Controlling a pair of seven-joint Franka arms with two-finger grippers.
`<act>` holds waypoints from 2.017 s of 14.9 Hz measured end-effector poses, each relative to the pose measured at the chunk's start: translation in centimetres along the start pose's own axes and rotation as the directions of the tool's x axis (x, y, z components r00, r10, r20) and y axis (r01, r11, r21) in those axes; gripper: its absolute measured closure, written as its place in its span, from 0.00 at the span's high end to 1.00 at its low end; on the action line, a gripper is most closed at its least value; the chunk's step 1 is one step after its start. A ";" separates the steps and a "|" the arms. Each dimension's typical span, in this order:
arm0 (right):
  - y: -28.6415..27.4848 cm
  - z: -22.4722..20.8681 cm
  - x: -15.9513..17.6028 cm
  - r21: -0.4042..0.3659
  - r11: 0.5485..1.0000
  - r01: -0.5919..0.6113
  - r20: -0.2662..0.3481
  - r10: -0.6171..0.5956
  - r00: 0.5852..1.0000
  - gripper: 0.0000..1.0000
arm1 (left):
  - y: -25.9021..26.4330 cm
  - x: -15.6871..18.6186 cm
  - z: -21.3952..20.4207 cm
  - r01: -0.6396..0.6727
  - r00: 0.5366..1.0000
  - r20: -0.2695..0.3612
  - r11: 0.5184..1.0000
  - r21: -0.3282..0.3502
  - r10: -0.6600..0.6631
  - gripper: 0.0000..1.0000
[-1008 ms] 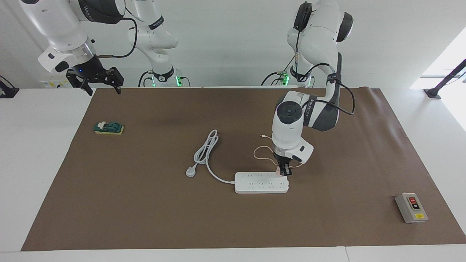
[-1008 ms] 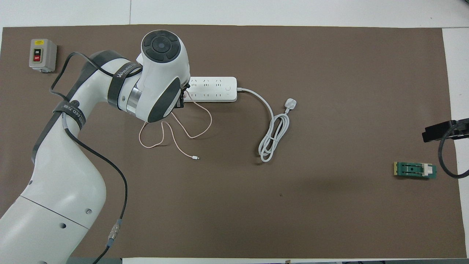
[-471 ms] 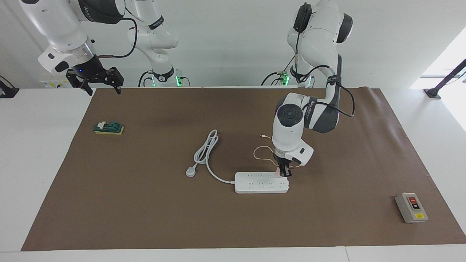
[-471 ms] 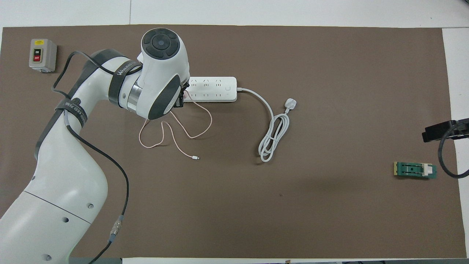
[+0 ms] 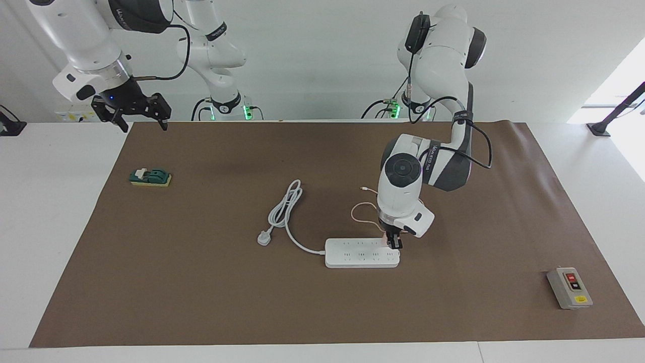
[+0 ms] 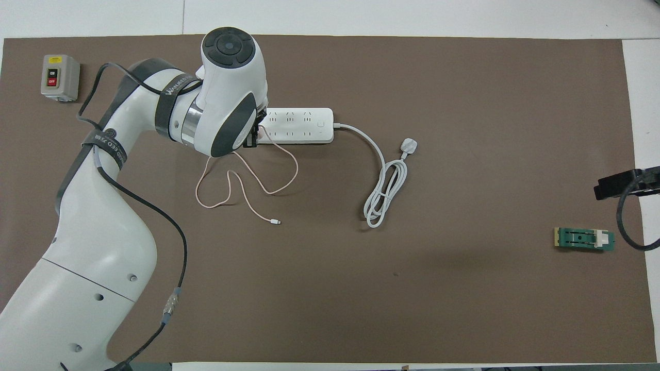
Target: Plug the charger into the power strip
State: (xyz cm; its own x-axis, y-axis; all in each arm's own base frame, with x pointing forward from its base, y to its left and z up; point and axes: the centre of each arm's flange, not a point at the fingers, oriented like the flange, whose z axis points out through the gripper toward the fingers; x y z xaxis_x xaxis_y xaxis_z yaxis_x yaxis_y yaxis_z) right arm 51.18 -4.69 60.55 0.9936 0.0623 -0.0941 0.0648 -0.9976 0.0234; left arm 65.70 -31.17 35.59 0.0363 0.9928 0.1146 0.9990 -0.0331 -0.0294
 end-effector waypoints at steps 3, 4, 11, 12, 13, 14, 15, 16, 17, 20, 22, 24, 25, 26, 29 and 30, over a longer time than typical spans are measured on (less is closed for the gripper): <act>0.0 0.0 0.0 0.000 1.000 0.000 0.000 0.000 1.000 1.00 | 0.0 0.0 0.0 0.002 1.000 0.004 1.000 0.002 -0.002 0.32; 0.0 0.0 0.0 0.000 1.000 0.000 0.000 0.000 1.000 1.00 | 0.0 0.0 0.0 0.002 1.000 0.004 1.000 0.002 -0.002 0.32; 0.0 0.0 0.0 0.000 1.000 0.000 0.000 0.000 1.000 1.00 | 0.0 -0.1 -0.1 0.082 0.997 0.009 0.997 -0.004 -0.082 0.32; 0.0 0.0 0.0 0.000 1.000 0.000 0.000 0.000 1.000 1.00 | 0.0 -0.1 -0.1 0.082 0.997 0.009 0.997 -0.005 -0.082 0.32; 0.0 0.0 0.0 0.000 1.000 0.000 0.000 0.000 1.000 1.00 | 0.0 -0.1 -0.1 0.076 0.997 0.009 0.997 -0.005 -0.076 0.32; 0.0 0.0 0.0 0.000 1.000 0.000 0.000 0.000 1.000 1.00 | 0.0 -0.1 -0.1 0.055 0.998 0.009 0.998 -0.005 -0.055 0.32; 0.0 0.0 0.0 0.000 1.000 0.000 0.000 0.000 1.000 1.00 | 0.0 -0.1 -0.1 0.023 1.000 0.009 1.000 -0.006 -0.023 0.32; 0.0 0.0 0.0 0.000 1.000 0.000 0.000 0.000 1.000 1.00 | 0.0 -0.1 -0.1 -0.010 1.000 0.009 1.000 -0.007 0.010 0.32; 0.0 0.0 0.0 0.000 1.000 0.000 0.000 0.000 1.000 1.00 | 0.0 -0.1 -0.1 -0.041 0.999 0.009 0.999 -0.007 0.041 0.32; 0.0 0.0 0.0 0.000 1.000 0.000 0.000 0.000 1.000 1.00 | 0.0 -0.1 0.0 -0.089 0.996 0.010 0.996 -0.009 0.089 0.32; 0.0 0.0 0.0 0.000 1.000 0.000 0.000 0.000 1.000 1.00 | 0.0 0.0 0.0 -0.077 0.997 0.016 0.997 -0.010 0.077 0.32; 0.0 0.0 0.0 0.000 1.000 0.000 0.000 0.000 1.000 1.00 | 0.0 0.2 0.0 -0.043 0.999 0.025 0.999 -0.011 0.043 0.32; 0.0 0.0 0.0 0.000 1.000 0.000 0.000 0.000 1.000 1.00 | 0.0 0.2 0.0 -0.012 1.000 0.027 1.000 -0.012 0.012 0.32; 0.0 0.0 0.0 0.000 1.000 0.000 0.000 0.000 1.000 1.00 | -0.1 0.2 0.0 0.016 0.999 0.029 1.000 -0.013 -0.016 0.32; 0.0 0.0 0.0 0.000 1.000 0.000 0.000 0.000 1.000 1.00 | -0.1 0.3 0.0 0.026 0.999 0.031 1.000 -0.015 -0.026 0.32; 0.0 0.0 0.0 0.000 1.000 0.000 0.000 0.000 1.000 1.00 | -0.2 0.3 0.0 -0.012 0.999 0.031 1.000 -0.017 0.013 0.32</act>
State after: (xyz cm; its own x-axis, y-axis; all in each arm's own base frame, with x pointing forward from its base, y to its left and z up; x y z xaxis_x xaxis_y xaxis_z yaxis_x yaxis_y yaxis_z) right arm 51.18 -4.69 60.54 0.9936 0.0624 -0.0943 0.0649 -0.9976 0.0233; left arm 65.54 -30.89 35.63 0.0481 0.9954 0.0834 0.9988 -0.0472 -0.0134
